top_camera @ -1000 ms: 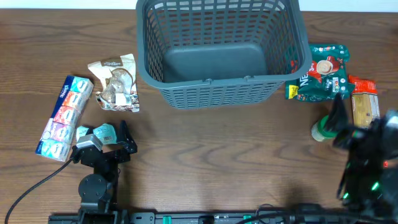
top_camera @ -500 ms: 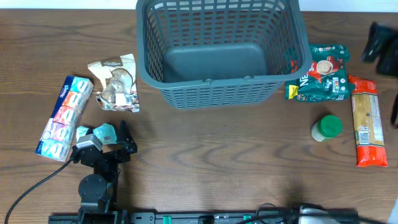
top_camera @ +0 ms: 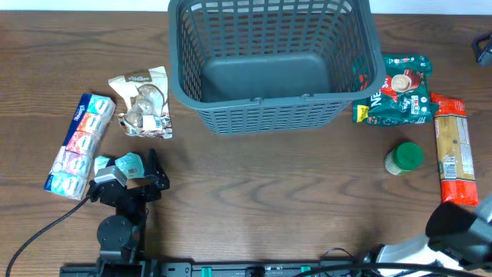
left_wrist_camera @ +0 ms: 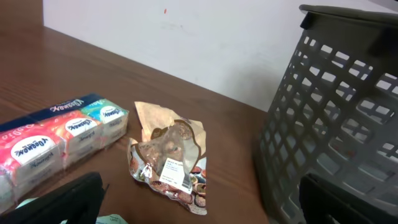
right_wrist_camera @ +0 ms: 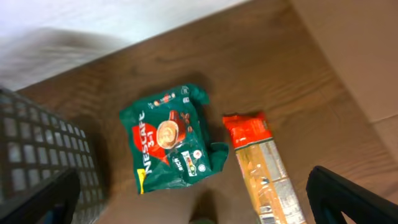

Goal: Pack container
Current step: 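Raise the right gripper and move it over the green Nescafé bag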

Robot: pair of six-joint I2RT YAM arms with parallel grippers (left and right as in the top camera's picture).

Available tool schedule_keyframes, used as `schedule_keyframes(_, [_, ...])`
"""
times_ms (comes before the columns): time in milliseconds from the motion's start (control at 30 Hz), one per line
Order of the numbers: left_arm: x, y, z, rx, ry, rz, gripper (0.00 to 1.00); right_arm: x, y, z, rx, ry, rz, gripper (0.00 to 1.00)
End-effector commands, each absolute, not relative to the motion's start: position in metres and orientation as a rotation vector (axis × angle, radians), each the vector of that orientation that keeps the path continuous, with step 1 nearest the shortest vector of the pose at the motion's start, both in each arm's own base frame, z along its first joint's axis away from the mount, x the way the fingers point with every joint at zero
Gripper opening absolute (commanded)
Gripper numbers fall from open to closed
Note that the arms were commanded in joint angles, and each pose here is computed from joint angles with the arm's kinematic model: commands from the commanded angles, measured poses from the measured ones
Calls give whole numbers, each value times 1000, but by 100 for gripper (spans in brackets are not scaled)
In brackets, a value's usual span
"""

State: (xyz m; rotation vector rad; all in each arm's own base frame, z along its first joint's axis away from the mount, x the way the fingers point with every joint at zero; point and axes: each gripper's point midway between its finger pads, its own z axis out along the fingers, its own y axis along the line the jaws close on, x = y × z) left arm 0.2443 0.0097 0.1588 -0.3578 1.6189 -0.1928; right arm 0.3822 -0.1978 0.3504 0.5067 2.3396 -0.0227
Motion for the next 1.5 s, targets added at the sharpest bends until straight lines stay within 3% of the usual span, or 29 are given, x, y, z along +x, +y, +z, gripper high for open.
schedule_keyframes(0, [244, 12, 148, -366, 1642, -179, 98, 384, -189, 360, 482, 2307, 54, 99])
schedule_keyframes(200, [244, 12, 148, -366, 1642, -179, 99, 383, -193, 359, 490, 2309, 38, 99])
schedule_keyframes(433, [244, 12, 148, -366, 1642, -179, 99, 385, -194, 347, 286, 2389, -96, 99])
schedule_keyframes(1133, [244, 12, 148, -366, 1642, -179, 98, 459, -157, 161, -35, 2846, -27, 99])
schedule_keyframes(1467, [244, 12, 148, -366, 1642, -179, 99, 457, -173, 113, 140, 2956, -80, 99])
